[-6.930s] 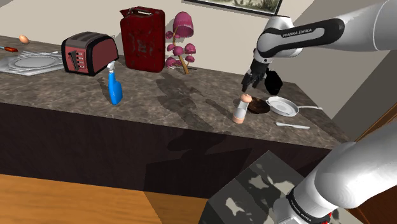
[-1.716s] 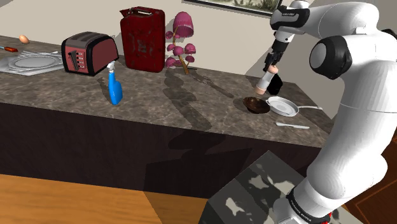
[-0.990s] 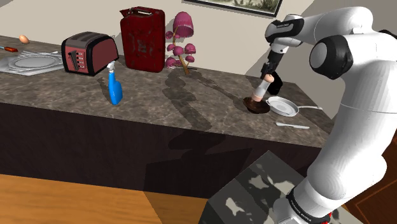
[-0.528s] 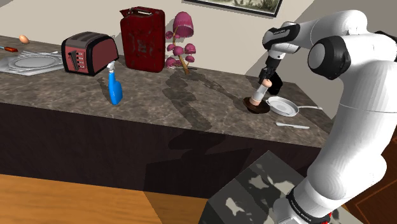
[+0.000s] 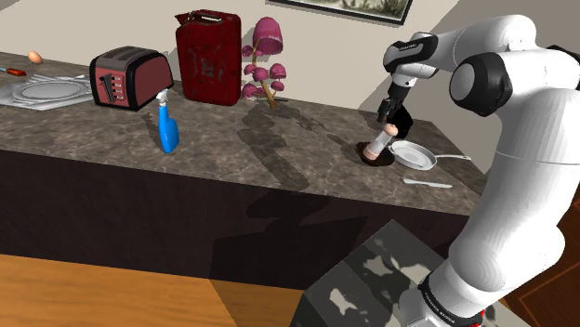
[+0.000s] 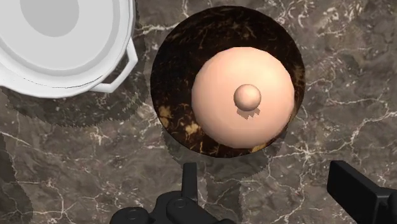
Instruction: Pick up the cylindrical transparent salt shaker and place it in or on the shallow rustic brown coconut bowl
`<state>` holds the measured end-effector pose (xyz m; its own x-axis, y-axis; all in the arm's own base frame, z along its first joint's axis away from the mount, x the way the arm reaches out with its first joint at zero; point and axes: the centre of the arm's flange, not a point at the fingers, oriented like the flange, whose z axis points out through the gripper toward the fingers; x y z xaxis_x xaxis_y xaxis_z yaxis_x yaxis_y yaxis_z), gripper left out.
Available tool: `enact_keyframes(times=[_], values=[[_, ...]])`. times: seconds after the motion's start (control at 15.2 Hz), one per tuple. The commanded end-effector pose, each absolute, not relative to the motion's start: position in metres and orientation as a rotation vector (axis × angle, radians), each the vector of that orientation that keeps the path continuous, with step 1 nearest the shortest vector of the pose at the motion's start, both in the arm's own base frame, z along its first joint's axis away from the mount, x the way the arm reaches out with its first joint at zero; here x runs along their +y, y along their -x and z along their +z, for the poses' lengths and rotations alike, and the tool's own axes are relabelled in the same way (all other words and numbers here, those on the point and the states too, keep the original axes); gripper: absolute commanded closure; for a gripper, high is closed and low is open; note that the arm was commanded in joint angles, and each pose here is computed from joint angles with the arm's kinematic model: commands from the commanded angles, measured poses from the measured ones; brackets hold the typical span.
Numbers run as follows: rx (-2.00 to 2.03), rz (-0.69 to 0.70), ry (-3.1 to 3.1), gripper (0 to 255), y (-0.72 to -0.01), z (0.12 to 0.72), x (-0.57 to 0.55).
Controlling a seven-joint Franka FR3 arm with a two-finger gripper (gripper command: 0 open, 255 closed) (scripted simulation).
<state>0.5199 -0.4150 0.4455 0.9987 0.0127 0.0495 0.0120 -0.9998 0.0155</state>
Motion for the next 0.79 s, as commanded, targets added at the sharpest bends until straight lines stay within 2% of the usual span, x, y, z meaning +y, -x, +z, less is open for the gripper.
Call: enact_keyframes(times=[0.0, 0.2, 0.46, 0.73], values=[[0.019, 0.078, -3.125, 0, -0.52, 0.445, -0.415], [0.019, 0.078, -3.125, 0, -0.52, 0.445, -0.415], [0.019, 0.078, -3.125, 0, -0.517, 0.495, -0.414], [0.019, 0.078, -3.125, 0, -0.517, 0.495, -0.414]])
